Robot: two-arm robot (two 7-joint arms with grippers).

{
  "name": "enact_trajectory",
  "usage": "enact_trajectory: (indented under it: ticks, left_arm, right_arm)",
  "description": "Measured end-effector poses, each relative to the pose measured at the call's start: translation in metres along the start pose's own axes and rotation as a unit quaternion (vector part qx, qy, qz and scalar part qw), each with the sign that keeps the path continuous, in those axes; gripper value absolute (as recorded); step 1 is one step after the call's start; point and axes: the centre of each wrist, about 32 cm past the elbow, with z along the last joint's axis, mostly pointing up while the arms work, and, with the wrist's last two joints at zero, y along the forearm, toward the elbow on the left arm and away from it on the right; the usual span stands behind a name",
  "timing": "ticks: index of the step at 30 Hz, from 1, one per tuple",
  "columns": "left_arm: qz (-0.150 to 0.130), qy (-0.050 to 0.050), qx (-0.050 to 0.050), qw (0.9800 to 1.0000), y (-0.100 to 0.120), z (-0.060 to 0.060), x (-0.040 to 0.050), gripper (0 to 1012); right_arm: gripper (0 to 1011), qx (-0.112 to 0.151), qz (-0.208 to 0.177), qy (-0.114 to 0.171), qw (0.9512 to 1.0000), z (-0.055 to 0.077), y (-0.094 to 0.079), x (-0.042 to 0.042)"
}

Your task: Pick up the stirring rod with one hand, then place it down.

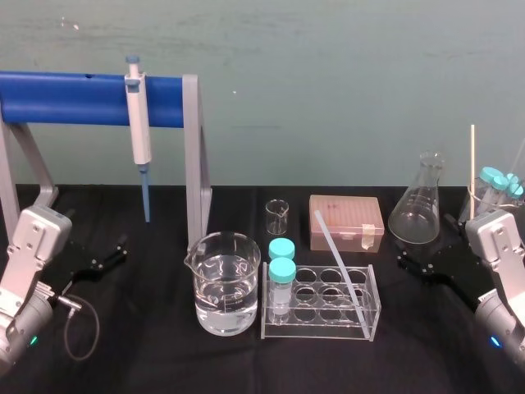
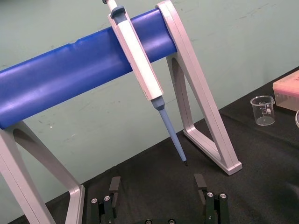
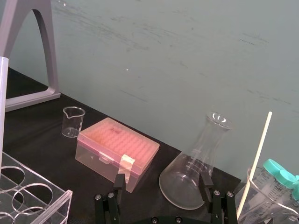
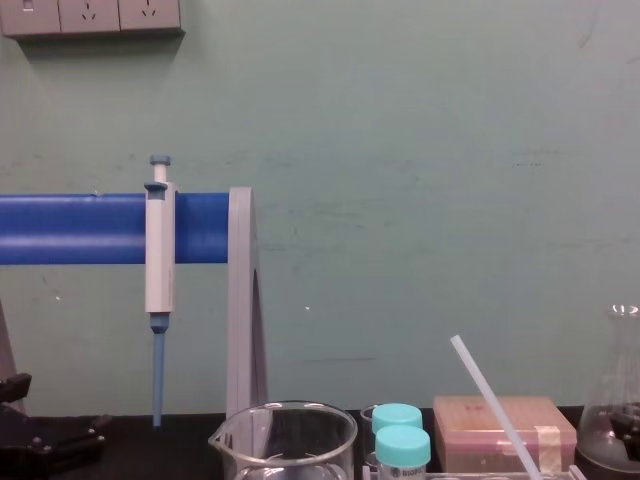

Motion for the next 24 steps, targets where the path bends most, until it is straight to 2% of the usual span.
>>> enact_trajectory:
  ticks: [11, 15, 17, 19, 23, 24]
  left_arm:
    - [0.0, 0.0, 0.0, 1.0, 0.0, 0.0, 0.0, 1000]
    - [0.0, 0.0, 0.0, 1.0, 0.0, 0.0, 0.0, 1000]
    - [0.0, 0.0, 0.0, 1.0, 0.0, 0.0, 0.0, 1000]
    - [0.0, 0.0, 0.0, 1.0, 0.0, 0.0, 0.0, 1000]
    - [0.0, 0.0, 0.0, 1.0, 0.0, 0.0, 0.0, 1000]
    - [0.0, 0.0, 0.0, 1.0, 0.0, 0.0, 0.0, 1000]
  right_arm:
    - [1000, 0.0, 0.0, 0.0, 1.0, 0.0, 0.0, 0.0002]
    - [1000, 0.004, 0.002, 0.015, 0.9999, 0.005, -0.001, 0.0054]
    - [1000, 0.008, 0.009, 0.03, 0.9995, 0.011, -0.002, 0.0106]
    - [1000, 0.013, 0.03, 0.053, 0.9981, 0.023, -0.004, 0.0155]
    - [1000, 0.014, 0.066, 0.08, 0.9945, 0.037, -0.007, 0.0182]
    - [1000, 0.013, 0.087, 0.094, 0.9917, 0.043, -0.008, 0.0197]
